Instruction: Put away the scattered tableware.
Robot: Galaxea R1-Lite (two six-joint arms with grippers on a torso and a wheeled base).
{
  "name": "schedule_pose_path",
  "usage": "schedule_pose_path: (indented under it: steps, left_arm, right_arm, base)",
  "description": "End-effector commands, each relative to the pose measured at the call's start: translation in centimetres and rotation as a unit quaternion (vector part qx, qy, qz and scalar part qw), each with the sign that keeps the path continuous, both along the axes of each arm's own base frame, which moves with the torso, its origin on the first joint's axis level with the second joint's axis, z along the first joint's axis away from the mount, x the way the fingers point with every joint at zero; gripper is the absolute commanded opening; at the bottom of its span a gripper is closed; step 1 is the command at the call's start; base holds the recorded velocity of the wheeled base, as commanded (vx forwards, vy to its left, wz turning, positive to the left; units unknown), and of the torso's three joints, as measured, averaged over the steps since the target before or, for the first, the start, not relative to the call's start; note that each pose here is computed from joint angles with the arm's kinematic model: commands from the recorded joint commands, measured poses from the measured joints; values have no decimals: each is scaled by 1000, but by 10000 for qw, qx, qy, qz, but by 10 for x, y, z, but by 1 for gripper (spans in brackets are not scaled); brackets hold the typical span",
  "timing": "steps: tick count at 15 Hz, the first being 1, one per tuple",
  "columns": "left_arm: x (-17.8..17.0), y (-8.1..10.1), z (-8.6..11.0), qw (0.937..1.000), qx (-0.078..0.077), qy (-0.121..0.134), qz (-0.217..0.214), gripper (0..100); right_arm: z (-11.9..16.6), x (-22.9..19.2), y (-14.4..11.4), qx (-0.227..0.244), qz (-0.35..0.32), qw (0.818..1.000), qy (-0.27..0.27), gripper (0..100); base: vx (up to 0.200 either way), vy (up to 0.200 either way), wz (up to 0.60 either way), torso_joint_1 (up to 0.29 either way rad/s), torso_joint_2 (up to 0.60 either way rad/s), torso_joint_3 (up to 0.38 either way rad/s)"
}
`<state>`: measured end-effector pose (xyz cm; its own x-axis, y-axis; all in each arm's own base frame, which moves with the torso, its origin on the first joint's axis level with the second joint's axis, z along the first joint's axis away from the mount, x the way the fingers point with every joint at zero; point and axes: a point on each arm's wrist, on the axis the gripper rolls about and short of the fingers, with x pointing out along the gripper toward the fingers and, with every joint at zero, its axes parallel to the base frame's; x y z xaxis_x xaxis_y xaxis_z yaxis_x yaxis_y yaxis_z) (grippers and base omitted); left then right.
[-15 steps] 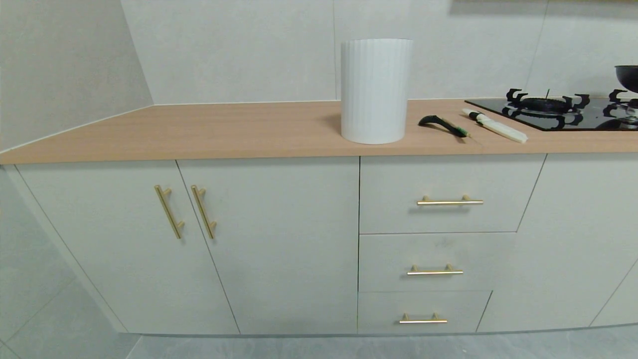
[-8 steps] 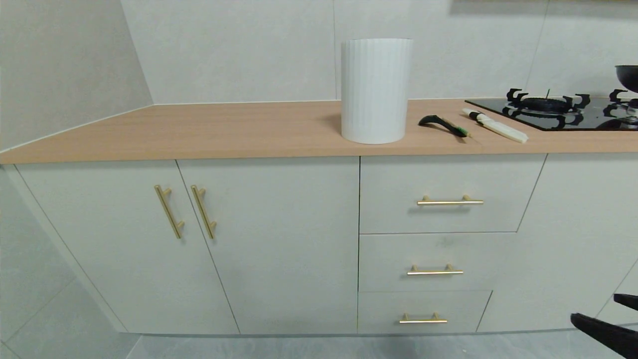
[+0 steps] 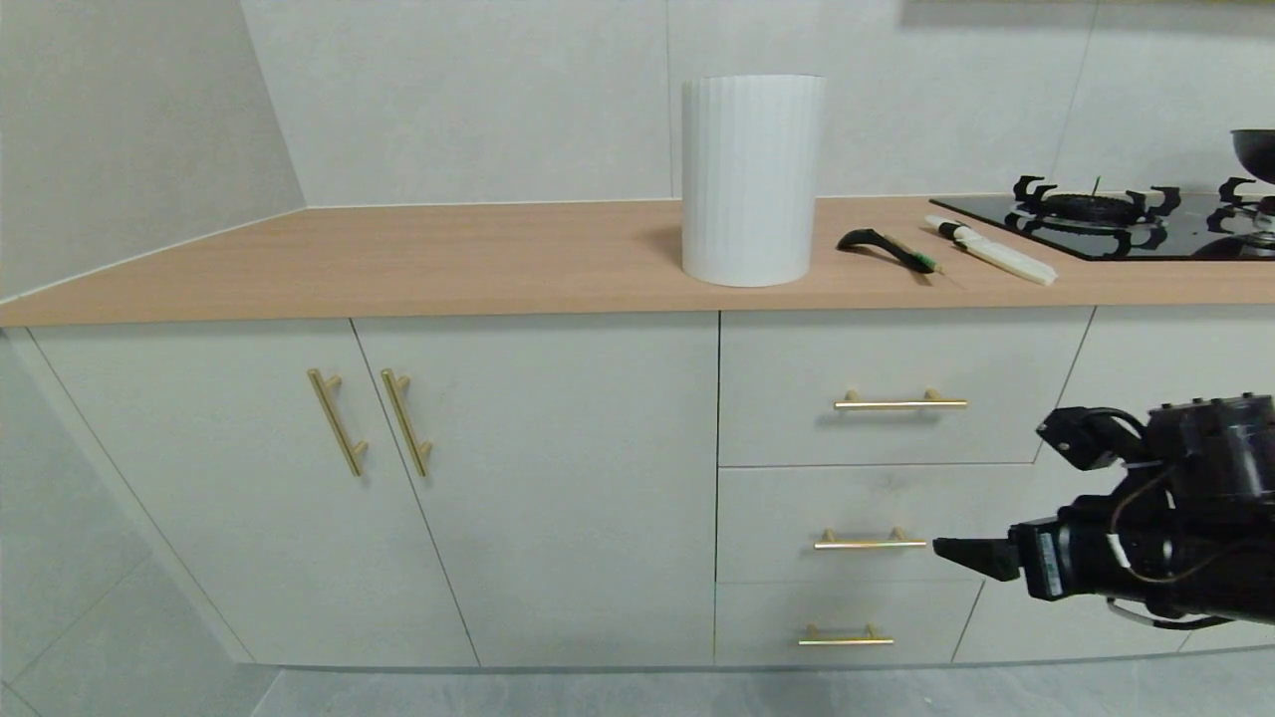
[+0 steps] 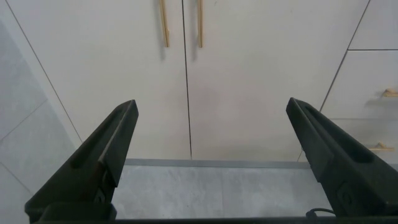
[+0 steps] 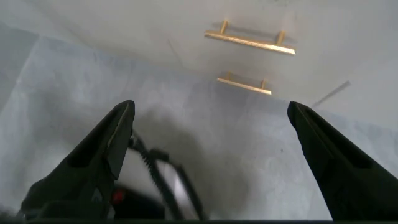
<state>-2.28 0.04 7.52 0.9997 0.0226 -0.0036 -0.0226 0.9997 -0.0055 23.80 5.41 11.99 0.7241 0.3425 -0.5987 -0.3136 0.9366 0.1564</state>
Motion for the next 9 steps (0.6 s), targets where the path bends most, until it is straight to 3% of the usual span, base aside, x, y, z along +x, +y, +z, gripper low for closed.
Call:
schedule_pose_path:
  steps: [1,4,9]
  left_arm:
    - [0,0,0,10000,-3,-3,10,100]
    - [0,0,0,10000,-3,-3,2,100]
    - [0,0,0,10000,-3,-3,2,100]
  right_arm:
    - [-73,52,9,-301,-213,9981,489,100]
    - [-104,79,11,-523,-529,9963,421,100]
    - [-120,102,13,-530,-621,9958,409,100]
  base:
    - [0,0,0,0,0,0]
    - [0,0,0,0,0,0]
    - [0,0,0,0,0,0]
